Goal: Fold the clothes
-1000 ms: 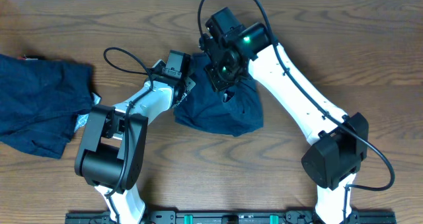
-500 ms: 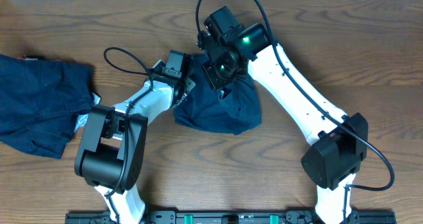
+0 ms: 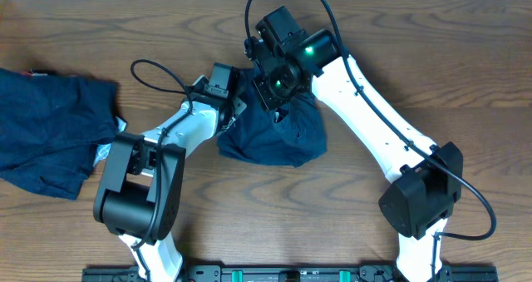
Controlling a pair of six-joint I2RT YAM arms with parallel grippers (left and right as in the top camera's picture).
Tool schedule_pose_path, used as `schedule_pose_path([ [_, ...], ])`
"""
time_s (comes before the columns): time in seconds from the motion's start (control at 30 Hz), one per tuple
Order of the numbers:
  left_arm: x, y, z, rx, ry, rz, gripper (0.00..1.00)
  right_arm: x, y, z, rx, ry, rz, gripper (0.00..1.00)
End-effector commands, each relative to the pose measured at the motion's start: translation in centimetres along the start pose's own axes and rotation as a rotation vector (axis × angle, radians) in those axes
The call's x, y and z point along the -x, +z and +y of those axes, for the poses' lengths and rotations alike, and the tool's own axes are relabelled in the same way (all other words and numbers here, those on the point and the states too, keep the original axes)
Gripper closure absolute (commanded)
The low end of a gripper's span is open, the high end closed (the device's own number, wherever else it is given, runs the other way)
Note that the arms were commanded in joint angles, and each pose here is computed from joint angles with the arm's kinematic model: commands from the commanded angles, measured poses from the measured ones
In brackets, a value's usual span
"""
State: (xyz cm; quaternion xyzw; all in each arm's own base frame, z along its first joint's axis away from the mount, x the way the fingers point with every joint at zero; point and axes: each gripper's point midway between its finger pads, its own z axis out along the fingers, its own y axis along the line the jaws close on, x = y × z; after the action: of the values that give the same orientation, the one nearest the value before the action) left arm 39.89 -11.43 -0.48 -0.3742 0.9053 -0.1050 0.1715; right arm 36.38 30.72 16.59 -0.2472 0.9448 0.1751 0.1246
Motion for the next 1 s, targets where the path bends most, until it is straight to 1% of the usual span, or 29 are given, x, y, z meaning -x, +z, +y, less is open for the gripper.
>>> schedule_pose_path([
  [0.0, -5.3, 3.5, 8.1, 0.236, 0.015, 0.172, 0.5, 0.6, -0.8, 1.7, 0.042, -0.038, -0.028, 0.99],
  [0.03, -5.1, 3.5, 8.1, 0.234, 0.011, 0.169, 0.47, 0.6, -0.8, 1.7, 0.041, -0.038, -0.026, 0.99],
  [0.07, -4.9, 3.5, 8.1, 0.235, 0.006, 0.165, 0.48, 0.5, -0.8, 1.7, 0.041, -0.037, -0.024, 0.99],
  [0.13, -4.5, 3.4, 8.2, 0.233, -0.006, 0.161, 0.62, 0.4, -0.8, 1.7, 0.04, -0.036, -0.02, 0.99],
  [0.17, -4.2, 3.3, 8.2, 0.23, -0.011, 0.157, 0.66, 0.4, -0.8, 1.7, 0.04, -0.036, -0.019, 0.99],
  [0.2, -4.0, 3.2, 8.3, 0.231, -0.016, 0.15, 0.67, 0.3, -0.8, 1.7, 0.04, -0.035, -0.018, 0.99],
  [0.37, -1.7, 1.8, 8.9, 0.271, -0.013, 0.05, 0.67, 0.4, -0.8, 1.7, 0.04, -0.036, -0.019, 0.99],
  [0.43, -0.9, 1.0, 8.8, 0.275, -0.012, 0.013, 0.64, 0.4, -0.8, 1.7, 0.04, -0.036, -0.019, 0.99],
  [0.53, 0.4, -0.4, 8.7, 0.276, -0.017, -0.04, 0.63, 0.4, -0.8, 1.7, 0.04, -0.036, -0.018, 0.99],
  [0.63, 1.6, -1.7, 8.7, 0.278, -0.021, -0.084, 0.58, 0.4, -0.8, 1.7, 0.04, -0.035, -0.018, 0.99],
  [0.83, 3.6, -4.3, 9.3, 0.303, -0.017, -0.169, 0.57, 0.4, -0.8, 1.7, 0.04, -0.036, -0.019, 0.99],
  [0.97, 5.4, -6.8, 9.9, 0.312, -0.041, -0.238, 0.57, 0.4, -0.8, 1.7, 0.041, -0.036, -0.02, 0.99],
])
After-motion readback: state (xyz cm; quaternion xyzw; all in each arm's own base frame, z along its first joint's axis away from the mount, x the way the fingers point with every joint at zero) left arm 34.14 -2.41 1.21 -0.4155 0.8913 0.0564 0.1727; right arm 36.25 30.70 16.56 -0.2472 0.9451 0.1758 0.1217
